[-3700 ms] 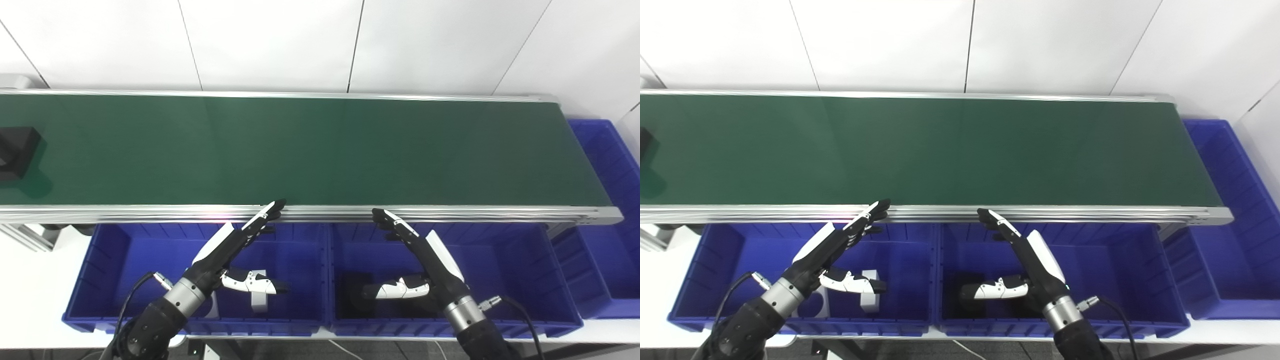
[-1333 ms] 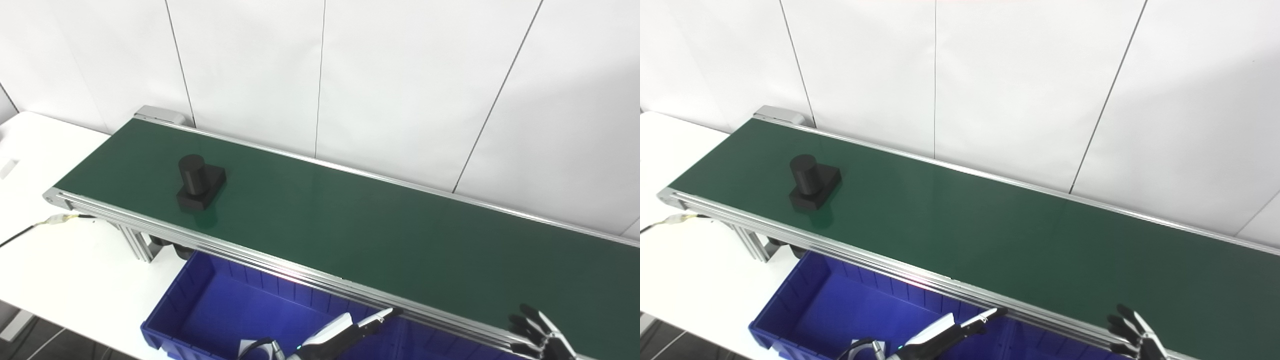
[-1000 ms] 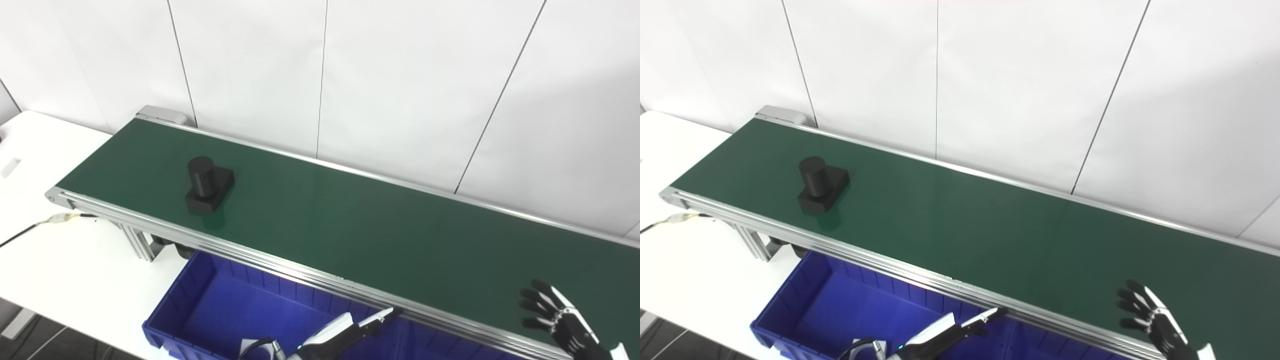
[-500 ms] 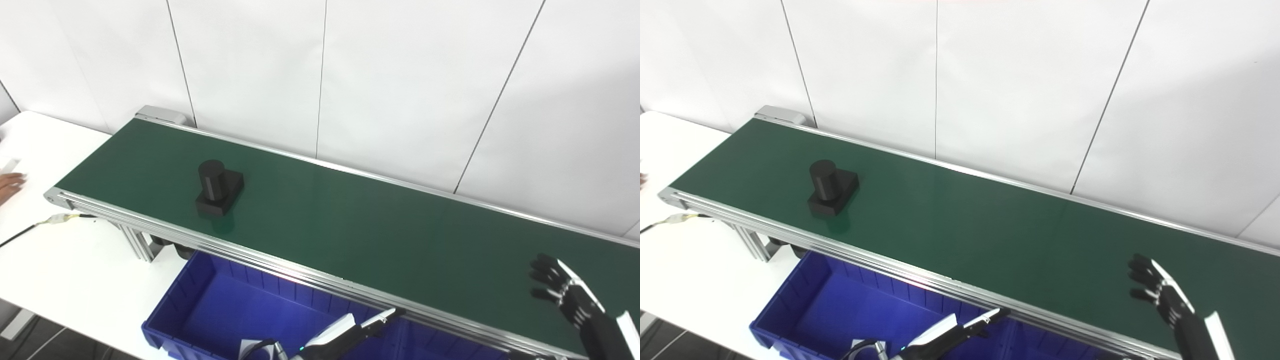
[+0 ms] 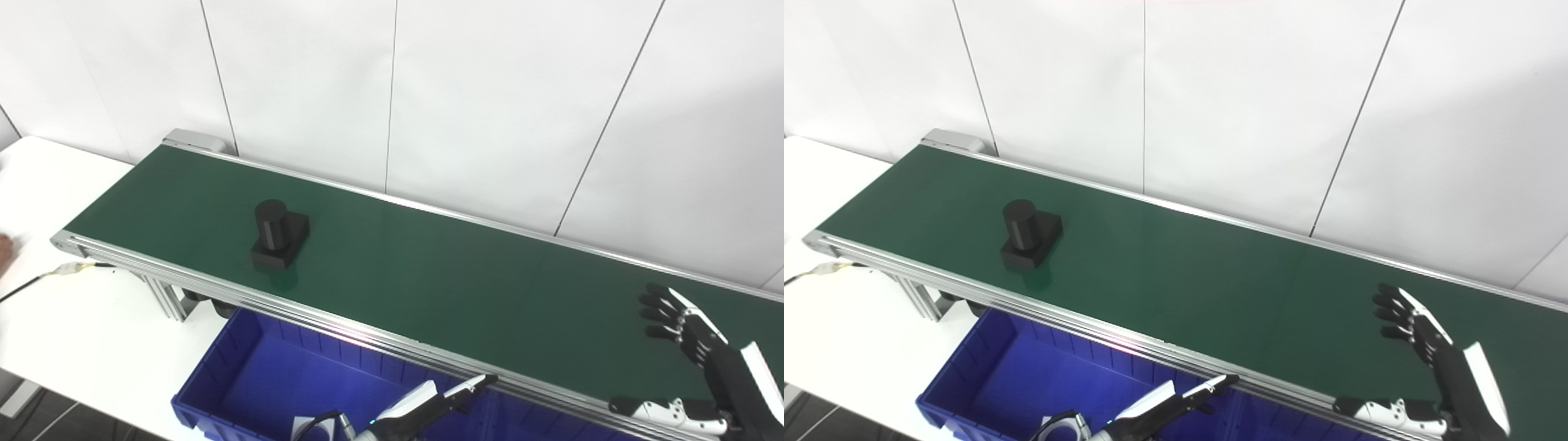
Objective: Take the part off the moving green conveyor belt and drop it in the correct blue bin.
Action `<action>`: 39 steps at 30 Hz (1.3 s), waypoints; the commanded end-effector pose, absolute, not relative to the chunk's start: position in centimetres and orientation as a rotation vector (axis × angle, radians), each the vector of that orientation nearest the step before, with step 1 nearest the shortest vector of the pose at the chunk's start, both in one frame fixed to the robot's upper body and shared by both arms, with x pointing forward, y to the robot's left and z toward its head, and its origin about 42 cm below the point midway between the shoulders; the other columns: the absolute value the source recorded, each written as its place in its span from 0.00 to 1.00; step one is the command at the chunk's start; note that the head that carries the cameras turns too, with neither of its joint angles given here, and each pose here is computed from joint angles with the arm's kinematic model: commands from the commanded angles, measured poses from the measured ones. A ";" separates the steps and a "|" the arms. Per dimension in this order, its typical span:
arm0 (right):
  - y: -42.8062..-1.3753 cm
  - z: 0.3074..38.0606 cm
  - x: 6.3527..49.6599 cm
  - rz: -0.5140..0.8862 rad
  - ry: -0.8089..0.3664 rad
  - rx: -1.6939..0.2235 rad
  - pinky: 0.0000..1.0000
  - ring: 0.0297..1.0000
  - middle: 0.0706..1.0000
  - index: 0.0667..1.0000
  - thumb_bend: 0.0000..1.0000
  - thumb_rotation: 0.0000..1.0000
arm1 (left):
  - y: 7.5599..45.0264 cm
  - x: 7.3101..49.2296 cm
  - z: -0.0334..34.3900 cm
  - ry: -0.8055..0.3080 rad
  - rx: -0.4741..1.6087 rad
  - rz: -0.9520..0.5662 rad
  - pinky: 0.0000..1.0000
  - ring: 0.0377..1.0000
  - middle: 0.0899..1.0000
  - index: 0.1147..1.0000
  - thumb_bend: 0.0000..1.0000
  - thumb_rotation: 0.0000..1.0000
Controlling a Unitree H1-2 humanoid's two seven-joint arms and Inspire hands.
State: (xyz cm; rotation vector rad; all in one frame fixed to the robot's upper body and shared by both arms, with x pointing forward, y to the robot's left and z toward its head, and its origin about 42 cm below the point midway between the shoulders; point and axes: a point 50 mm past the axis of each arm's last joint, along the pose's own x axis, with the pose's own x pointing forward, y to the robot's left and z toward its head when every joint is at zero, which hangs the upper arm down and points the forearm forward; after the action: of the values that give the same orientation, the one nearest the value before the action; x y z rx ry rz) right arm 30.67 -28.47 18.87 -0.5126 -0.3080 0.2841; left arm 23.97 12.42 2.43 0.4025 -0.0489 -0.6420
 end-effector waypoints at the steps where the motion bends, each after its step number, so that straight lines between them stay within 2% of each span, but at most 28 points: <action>1: -28.2 20.3 31.4 0.276 -0.392 -0.545 0.69 0.79 0.82 0.86 1.00 0.26 | 11.7 25.0 3.6 -0.118 0.391 -0.624 0.86 0.97 1.00 1.00 0.93 0.45; 15: -27.2 21.7 33.2 0.290 -0.417 -0.586 0.73 0.82 0.84 0.88 0.99 0.09 | 11.1 25.2 3.1 -0.112 0.386 -0.627 0.84 0.97 1.00 1.00 0.94 0.46; 33: -26.4 22.7 34.9 0.321 -0.442 -0.632 0.74 0.81 0.84 0.88 0.93 0.09 | 10.6 25.1 3.1 -0.122 0.372 -0.623 0.87 0.98 1.00 1.00 0.93 0.44; 39: -26.2 22.8 35.3 0.322 -0.428 -0.648 0.76 0.83 0.85 0.89 0.91 0.16 | 10.6 24.9 3.1 -0.129 0.373 -0.624 0.86 0.97 1.00 1.00 0.93 0.46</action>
State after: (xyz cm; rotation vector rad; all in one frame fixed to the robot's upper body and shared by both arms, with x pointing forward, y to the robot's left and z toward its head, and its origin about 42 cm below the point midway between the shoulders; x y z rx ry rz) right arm 34.59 -26.17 20.98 -0.6316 -0.3718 0.3311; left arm 24.19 11.51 1.75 0.3902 -0.0380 -0.6349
